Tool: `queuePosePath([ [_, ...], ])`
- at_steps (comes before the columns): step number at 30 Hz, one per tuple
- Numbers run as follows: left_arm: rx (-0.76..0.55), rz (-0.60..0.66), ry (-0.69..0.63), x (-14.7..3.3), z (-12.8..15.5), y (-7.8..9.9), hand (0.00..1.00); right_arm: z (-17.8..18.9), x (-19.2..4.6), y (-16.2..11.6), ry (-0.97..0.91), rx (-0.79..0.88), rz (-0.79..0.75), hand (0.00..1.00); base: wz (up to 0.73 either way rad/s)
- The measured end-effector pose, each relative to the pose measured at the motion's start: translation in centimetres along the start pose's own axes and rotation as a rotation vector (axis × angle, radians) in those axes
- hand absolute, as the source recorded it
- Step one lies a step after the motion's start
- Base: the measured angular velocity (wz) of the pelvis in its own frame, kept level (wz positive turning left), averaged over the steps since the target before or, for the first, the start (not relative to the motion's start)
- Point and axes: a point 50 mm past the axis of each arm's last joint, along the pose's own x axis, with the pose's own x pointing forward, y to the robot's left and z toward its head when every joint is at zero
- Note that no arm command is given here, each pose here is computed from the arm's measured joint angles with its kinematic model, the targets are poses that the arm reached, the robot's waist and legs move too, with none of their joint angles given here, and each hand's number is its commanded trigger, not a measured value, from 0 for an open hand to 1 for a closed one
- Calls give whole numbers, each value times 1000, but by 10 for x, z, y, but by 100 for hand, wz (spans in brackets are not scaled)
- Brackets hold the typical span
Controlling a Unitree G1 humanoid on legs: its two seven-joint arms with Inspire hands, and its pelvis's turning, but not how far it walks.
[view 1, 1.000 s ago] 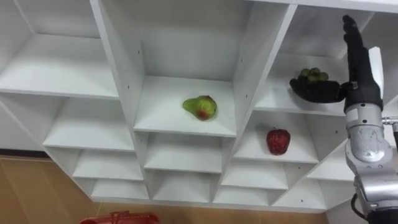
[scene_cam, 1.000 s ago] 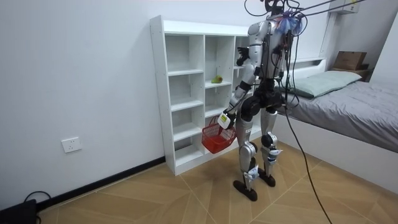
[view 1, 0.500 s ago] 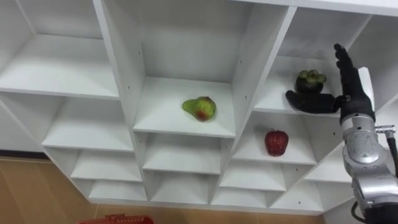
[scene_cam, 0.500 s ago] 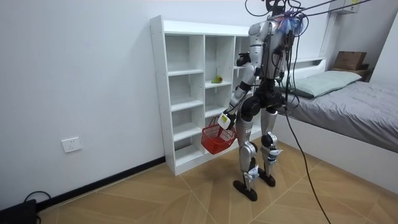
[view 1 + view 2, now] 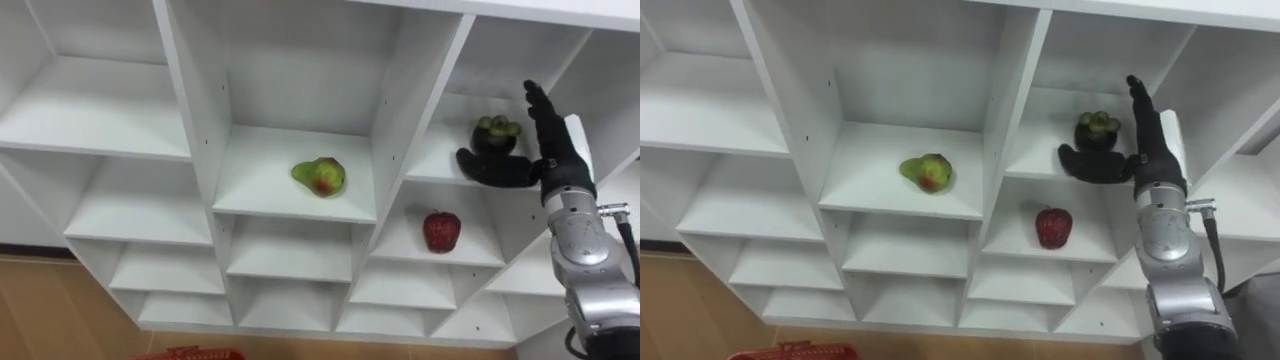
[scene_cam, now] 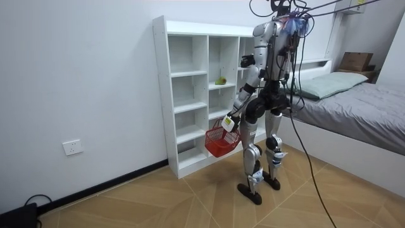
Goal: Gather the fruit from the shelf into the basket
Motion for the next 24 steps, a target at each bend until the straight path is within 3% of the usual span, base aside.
queuePosePath([
  [19,9,13,17,-1,-3,5,100,-14,4,4,67,15,104,1,0],
  [21,10,15,17,-1,-3,7,100,-13,4,4,65,10,109,29,0],
  [23,12,19,17,-2,-3,8,100,-13,5,4,63,10,114,80,0],
  [24,12,20,16,-1,-3,8,100,-13,5,4,62,9,114,95,0],
])
